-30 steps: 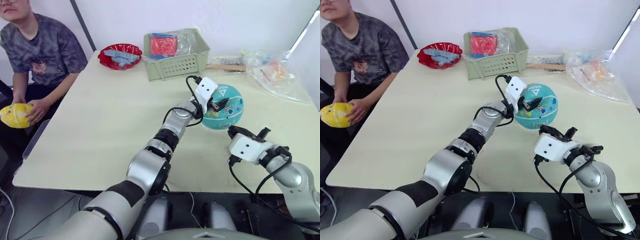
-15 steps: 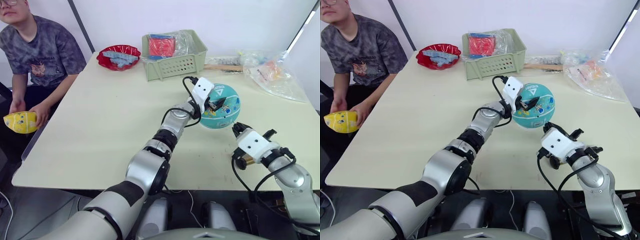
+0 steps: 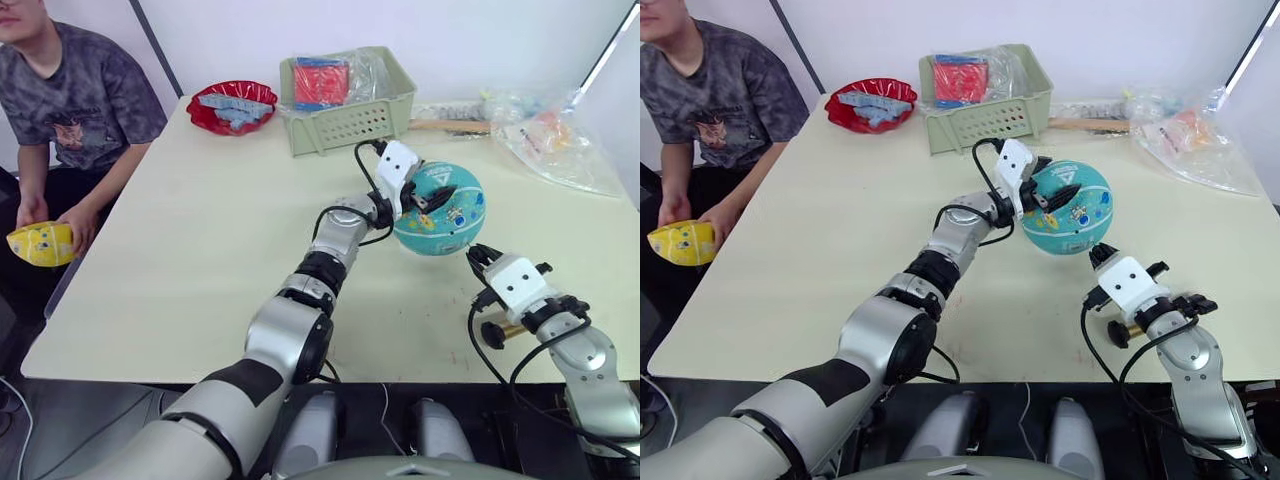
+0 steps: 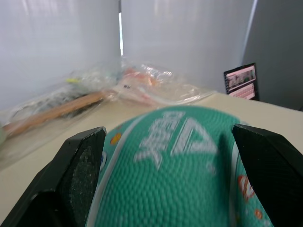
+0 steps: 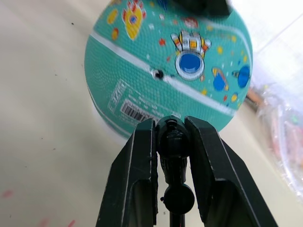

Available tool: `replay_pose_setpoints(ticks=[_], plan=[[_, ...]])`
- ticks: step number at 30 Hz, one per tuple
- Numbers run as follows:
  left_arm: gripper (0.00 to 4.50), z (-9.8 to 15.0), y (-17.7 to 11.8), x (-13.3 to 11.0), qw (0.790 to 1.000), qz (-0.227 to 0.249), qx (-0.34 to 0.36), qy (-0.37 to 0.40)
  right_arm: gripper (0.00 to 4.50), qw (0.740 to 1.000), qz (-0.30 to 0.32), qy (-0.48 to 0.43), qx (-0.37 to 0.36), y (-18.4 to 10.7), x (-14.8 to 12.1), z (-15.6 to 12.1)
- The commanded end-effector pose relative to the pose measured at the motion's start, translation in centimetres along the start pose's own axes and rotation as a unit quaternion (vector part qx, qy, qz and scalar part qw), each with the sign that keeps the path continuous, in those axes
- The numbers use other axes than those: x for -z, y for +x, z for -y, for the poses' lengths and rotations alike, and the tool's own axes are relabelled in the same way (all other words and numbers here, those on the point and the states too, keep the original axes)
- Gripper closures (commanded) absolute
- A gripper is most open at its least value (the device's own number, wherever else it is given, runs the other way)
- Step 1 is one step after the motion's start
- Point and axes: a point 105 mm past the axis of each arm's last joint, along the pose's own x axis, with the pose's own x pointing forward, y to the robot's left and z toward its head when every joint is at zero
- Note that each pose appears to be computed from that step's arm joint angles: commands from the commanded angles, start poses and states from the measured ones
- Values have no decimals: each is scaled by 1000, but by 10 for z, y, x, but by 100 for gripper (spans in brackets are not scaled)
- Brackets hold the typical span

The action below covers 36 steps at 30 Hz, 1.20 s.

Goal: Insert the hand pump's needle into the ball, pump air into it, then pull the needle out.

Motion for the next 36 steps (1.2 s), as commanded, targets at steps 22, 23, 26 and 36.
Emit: replay_pose_setpoints(ticks=[22,23,26,36], plan=[[0,19,-192,-22,971,-60,229,40,407,998,55,9,-42,-13,14,11],[0,18,-201,-20,971,-66,227,37,407,997,55,7,-51,-12,14,11],[0,19,-222,-18,972,-77,222,23,407,996,56,-1,-64,-10,17,12],[0,26,-265,-5,977,-109,185,-4,407,993,61,-17,-99,6,20,10]])
